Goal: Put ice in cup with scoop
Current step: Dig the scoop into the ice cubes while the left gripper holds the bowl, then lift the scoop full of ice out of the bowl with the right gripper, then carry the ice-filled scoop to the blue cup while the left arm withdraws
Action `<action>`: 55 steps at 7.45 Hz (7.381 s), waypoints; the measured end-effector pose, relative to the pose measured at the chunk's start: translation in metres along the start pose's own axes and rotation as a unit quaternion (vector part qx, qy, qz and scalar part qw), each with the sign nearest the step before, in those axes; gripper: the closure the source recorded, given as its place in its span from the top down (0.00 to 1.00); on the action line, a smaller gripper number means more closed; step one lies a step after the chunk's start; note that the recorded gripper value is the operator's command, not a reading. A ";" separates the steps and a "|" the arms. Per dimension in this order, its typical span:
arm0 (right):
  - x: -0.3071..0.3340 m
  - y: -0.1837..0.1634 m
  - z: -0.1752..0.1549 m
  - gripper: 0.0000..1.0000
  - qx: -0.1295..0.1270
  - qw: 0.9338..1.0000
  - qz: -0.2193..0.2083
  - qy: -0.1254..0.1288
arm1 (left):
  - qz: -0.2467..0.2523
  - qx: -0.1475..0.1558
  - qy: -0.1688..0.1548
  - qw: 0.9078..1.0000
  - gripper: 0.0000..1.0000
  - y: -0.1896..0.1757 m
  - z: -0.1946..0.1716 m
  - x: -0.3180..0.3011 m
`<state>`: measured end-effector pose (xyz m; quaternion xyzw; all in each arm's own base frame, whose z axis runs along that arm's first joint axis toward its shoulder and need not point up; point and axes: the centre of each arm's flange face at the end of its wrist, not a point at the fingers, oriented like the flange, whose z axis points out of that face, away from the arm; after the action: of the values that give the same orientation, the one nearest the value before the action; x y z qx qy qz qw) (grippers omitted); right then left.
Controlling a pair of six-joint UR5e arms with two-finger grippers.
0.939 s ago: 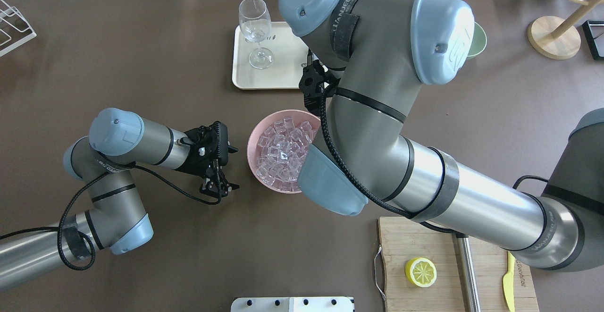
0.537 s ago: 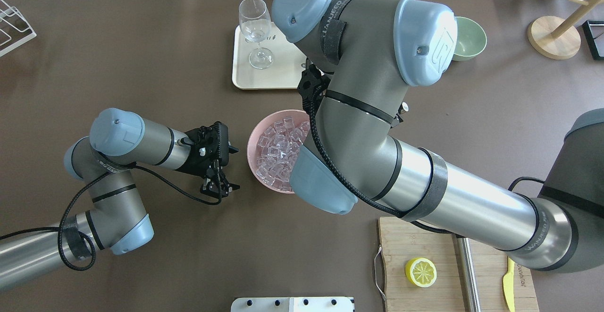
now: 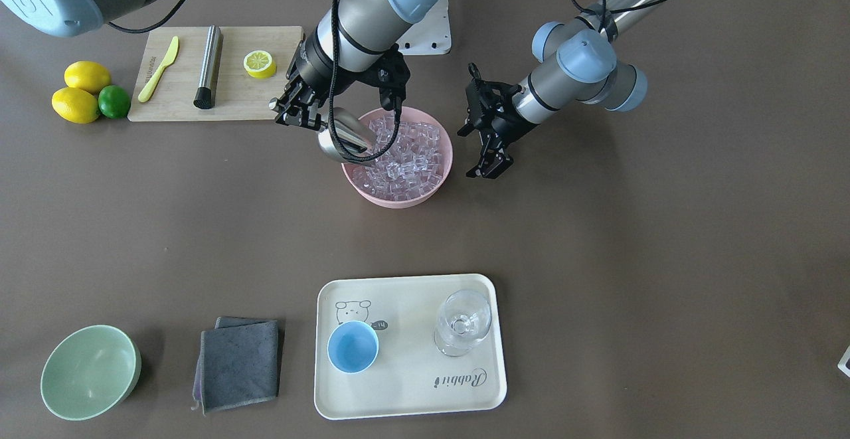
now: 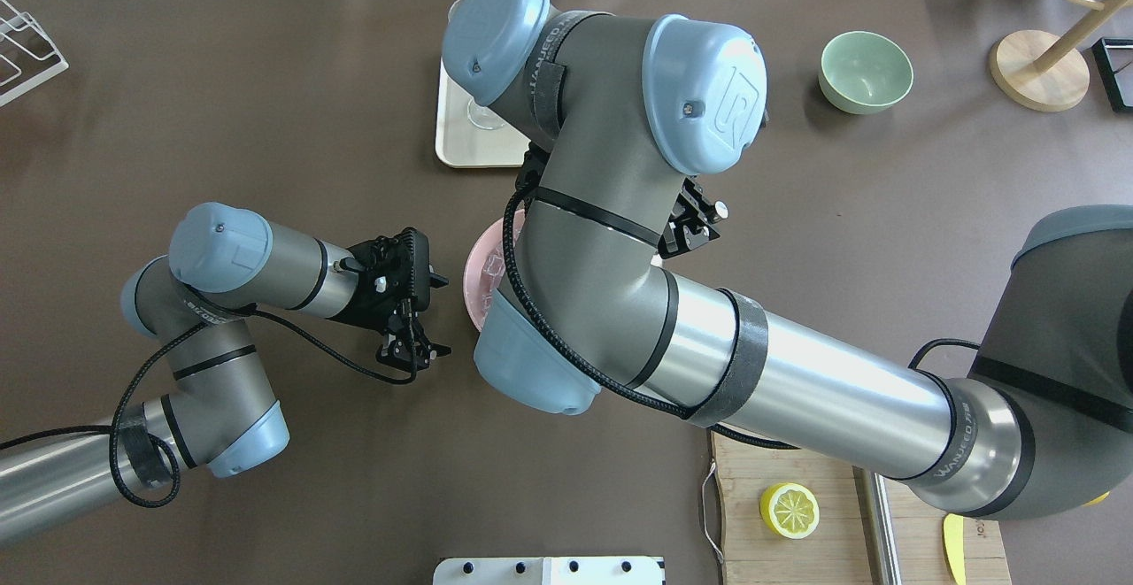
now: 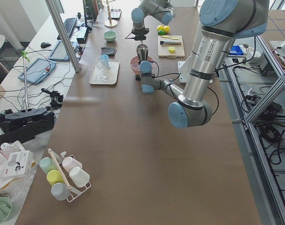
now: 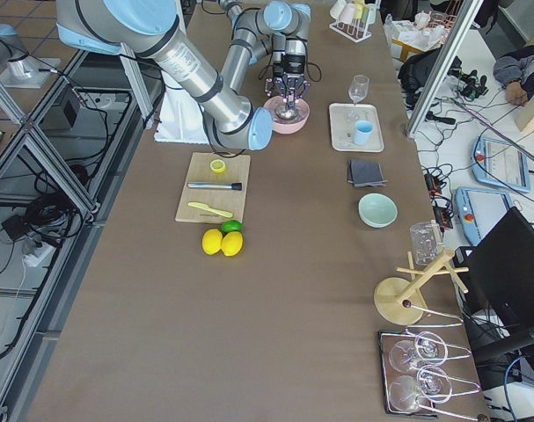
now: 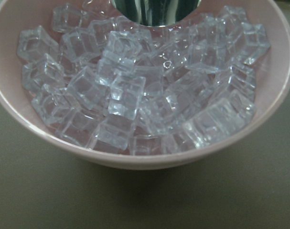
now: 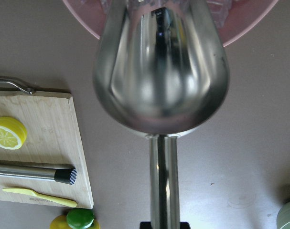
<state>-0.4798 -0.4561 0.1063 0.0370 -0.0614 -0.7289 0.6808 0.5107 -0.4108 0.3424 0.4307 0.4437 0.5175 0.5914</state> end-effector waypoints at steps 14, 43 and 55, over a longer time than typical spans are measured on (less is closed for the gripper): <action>0.000 -0.048 0.022 0.00 0.017 0.999 -0.005 0.051 | -0.003 -0.001 -0.001 1.000 0.99 0.000 0.002 0.001; 0.017 0.050 0.122 0.00 0.342 0.939 0.014 0.028 | 0.002 0.004 0.006 1.000 0.99 -0.011 0.007 0.003; 0.121 0.165 0.161 0.00 0.311 0.897 0.307 -0.066 | -0.035 -0.024 0.065 0.997 0.99 -0.007 -0.054 -0.032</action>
<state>-0.3476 -0.5812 0.2924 0.1785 -0.3382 -0.4280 0.8189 0.4576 -0.4405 0.3251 0.3657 0.4838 0.5341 0.5891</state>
